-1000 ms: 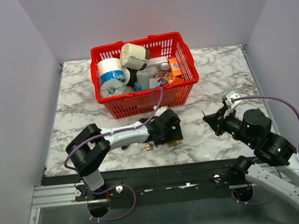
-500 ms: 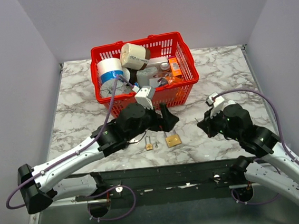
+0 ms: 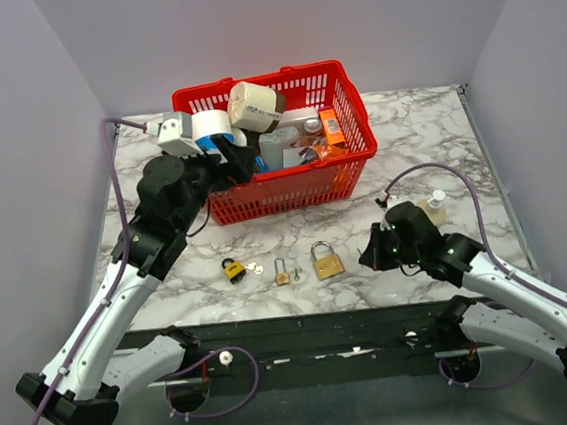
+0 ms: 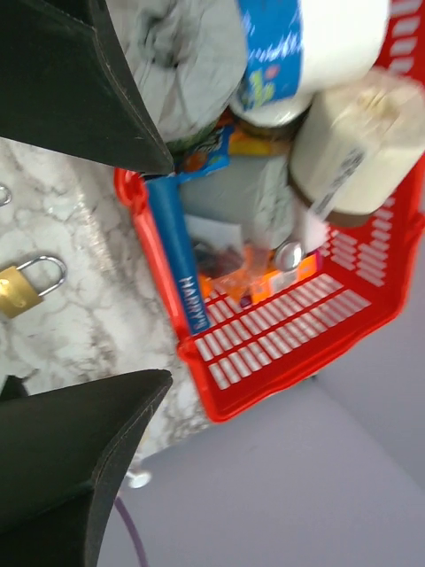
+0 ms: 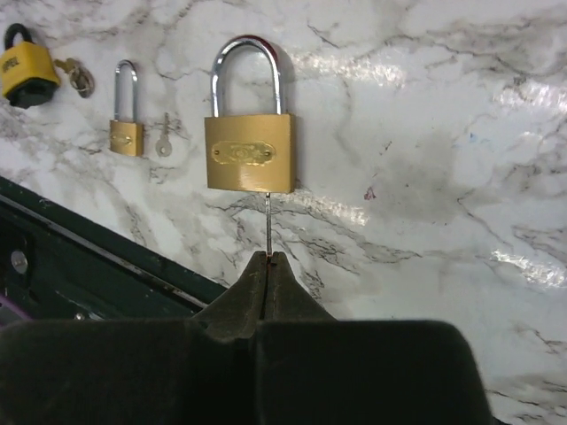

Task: Lock with the key
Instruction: Place the key at the center of the board.

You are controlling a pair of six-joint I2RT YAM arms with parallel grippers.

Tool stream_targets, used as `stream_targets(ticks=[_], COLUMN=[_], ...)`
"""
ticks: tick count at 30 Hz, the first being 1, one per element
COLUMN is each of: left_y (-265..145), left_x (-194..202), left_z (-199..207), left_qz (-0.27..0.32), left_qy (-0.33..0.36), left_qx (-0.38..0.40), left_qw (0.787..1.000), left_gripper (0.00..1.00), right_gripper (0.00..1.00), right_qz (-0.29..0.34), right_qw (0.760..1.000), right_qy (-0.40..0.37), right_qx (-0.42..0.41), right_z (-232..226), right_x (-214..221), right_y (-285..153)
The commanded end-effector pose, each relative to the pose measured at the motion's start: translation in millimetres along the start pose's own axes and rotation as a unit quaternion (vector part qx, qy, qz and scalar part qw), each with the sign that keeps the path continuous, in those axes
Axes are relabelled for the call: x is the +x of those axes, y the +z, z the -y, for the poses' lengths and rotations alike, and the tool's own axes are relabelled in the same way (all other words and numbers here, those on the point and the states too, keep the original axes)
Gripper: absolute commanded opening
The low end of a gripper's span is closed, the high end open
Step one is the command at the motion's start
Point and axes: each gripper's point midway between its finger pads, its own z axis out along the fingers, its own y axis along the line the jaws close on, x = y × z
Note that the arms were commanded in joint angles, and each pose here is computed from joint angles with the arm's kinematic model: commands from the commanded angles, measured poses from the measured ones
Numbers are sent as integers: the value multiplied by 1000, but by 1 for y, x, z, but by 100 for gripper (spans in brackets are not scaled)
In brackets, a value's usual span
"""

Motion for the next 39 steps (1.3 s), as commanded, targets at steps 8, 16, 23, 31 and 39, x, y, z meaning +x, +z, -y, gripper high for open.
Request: stream_targets(ticks=[8,16,23,31,39], left_y=[-20,-26,-24,-23,-23], left_x=[-21,-17,-17,-14,-12], left_z=[-26,-40,-48,-54,-58], left_qz=[40,39,43,41,35], left_qy=[-27,-44,-51,-56,-54], left_qx=[-35,-54,-66,-71,-77], left_qw=[998,997,996,995,995], left_gripper=[99,99,99,99,99], right_gripper=[1,1,8,26,29], right_qz=[-24,-53,-87,-98,-103], right_qw=[996,993,985,981,980], right_qy=[82,83,113,128,130], right_qx=[30,62,96,108,114], right_z=[14,23,33,39,38], right_x=[20,26,44,52,50], right_y=[61,86,91,87,80])
